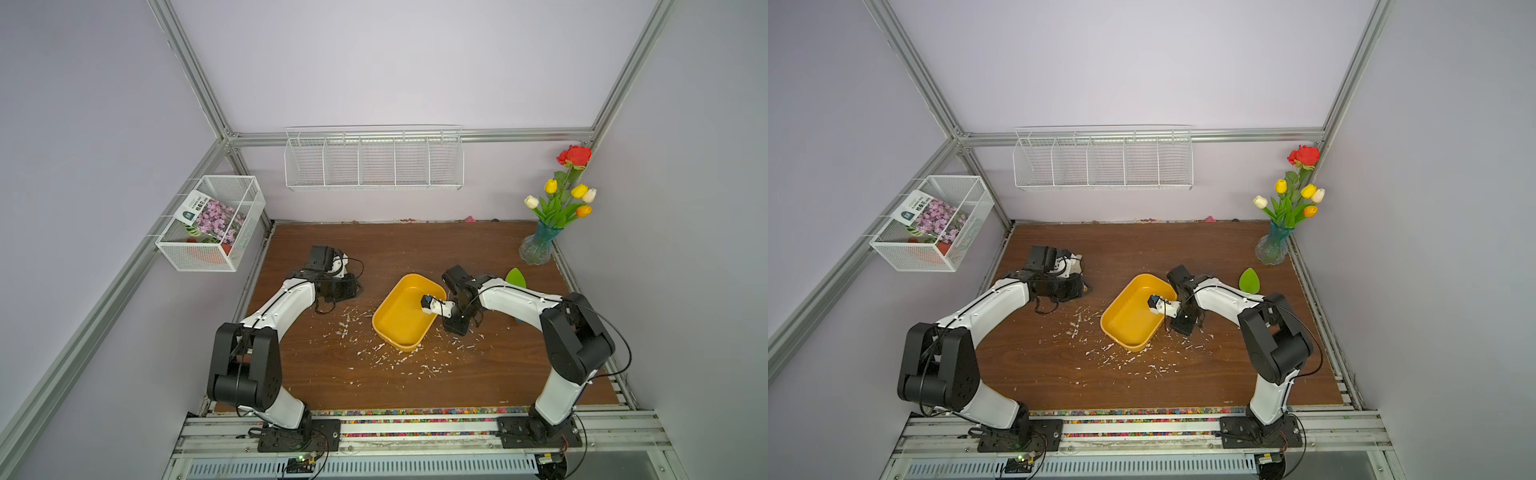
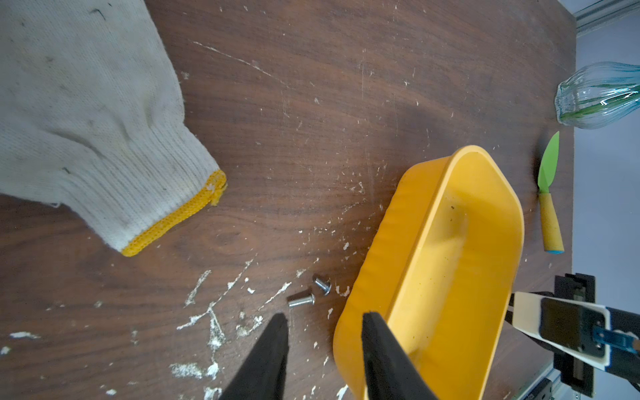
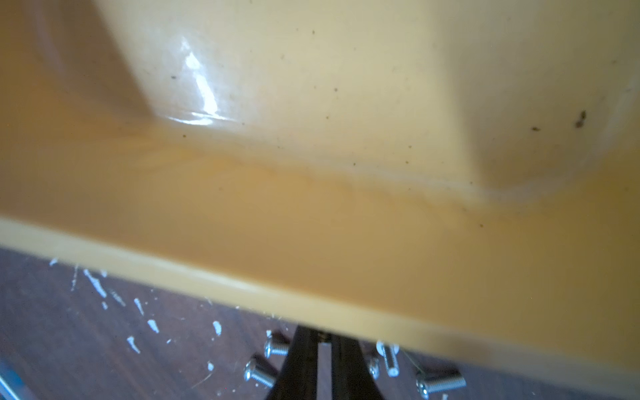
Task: Take out the screws from the storage box
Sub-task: Place the screw at the center of the board, then reset both arms
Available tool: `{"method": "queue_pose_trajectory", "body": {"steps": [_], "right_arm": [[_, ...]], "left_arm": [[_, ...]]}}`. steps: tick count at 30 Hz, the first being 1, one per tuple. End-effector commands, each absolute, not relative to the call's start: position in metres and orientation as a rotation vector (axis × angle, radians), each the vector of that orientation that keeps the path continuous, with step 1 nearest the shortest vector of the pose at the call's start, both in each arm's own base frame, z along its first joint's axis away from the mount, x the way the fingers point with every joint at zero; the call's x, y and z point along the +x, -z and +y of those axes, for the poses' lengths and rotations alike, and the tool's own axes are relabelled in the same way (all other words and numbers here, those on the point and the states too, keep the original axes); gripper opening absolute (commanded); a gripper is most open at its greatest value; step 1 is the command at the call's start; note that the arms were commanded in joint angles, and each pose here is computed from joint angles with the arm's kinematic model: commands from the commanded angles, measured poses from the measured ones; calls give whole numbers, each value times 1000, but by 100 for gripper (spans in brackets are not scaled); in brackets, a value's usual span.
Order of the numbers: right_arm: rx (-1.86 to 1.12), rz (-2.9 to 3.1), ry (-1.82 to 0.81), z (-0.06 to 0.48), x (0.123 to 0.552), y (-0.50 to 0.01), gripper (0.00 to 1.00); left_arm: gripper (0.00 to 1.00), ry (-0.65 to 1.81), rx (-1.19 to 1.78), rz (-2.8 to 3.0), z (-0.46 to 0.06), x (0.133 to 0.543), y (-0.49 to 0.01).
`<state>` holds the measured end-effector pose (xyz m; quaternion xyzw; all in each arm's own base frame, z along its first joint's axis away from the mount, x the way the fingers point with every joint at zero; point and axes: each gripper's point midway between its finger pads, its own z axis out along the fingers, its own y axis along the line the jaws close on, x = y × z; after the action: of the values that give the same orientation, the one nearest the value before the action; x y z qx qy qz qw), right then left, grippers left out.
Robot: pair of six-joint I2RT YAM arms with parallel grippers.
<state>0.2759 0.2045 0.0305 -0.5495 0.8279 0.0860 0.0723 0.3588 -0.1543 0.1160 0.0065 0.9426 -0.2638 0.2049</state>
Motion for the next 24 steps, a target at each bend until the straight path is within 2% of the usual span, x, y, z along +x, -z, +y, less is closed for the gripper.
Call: {"method": "queue_pose_trajectory", "body": {"steps": [1, 9, 13, 14, 15, 16, 17, 21, 22, 24], "right_arm": [[-1604, 2493, -237, 205, 278, -28, 23], [-1408, 2395, -254, 219, 295, -68, 39], [-1297, 2342, -167, 209, 313, -94, 48], [-1235, 2331, -177, 204, 320, -103, 51], [-1157, 2313, -202, 198, 327, -113, 57], [-1078, 2295, -225, 192, 333, -120, 96], [-972, 2274, -237, 181, 342, -126, 99], [-581, 2136, -205, 125, 376, -152, 99], [-502, 2117, -214, 112, 381, -156, 99], [-347, 2096, -224, 84, 389, -157, 99]], "left_arm": [[40, 715, 22, 2618, -150, 359, -120], [42, 714, 36, 2614, -151, 362, -128], [46, 609, 74, 2542, -140, 371, -161], [52, 546, 72, 2496, -132, 372, -177], [70, 485, 79, 2439, -123, 372, -193], [93, 426, 68, 2380, -114, 372, -207], [100, 344, 35, 2307, -100, 371, -221], [100, -36, -238, 1945, -21, 363, -264], [100, -64, -264, 1867, -11, 360, -266], [100, -79, -75, 1701, -21, 356, -263]]}}
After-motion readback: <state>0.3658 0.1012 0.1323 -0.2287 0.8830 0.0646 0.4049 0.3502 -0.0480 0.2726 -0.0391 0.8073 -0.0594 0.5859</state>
